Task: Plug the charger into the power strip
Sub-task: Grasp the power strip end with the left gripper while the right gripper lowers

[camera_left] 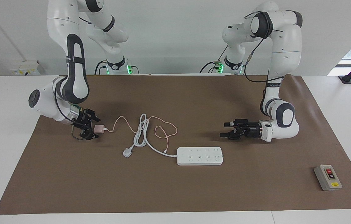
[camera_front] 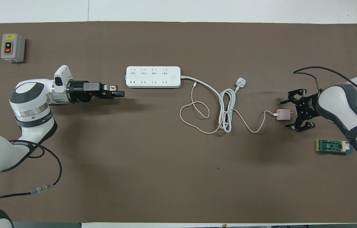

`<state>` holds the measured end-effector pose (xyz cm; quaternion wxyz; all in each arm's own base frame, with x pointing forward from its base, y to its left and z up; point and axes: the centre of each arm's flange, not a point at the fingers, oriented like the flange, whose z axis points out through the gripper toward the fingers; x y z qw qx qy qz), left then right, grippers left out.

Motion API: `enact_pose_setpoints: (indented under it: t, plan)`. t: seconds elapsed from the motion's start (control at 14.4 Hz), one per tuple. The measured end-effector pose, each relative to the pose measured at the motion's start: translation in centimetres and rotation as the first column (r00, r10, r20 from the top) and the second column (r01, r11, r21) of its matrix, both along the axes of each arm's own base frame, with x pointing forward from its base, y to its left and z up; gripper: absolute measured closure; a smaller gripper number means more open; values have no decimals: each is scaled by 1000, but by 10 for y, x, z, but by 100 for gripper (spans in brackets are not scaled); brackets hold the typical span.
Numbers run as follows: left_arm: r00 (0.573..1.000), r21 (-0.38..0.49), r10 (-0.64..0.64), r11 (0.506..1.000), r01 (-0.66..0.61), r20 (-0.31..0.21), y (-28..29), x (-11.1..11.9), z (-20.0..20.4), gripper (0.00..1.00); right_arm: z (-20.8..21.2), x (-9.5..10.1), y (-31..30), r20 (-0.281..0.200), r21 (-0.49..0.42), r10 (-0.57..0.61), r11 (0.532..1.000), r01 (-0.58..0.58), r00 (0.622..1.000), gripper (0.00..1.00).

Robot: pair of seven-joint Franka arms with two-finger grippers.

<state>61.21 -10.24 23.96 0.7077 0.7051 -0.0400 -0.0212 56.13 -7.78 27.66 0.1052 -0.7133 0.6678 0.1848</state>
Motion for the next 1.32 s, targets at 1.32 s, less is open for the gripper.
enact_pose_setpoints:
  t: [1.32]
  plan:
    - [1000,-11,11,1000,-11,5,-1,3,3,0,-7,-11,-11,33,18,-36,999,35,999,1]
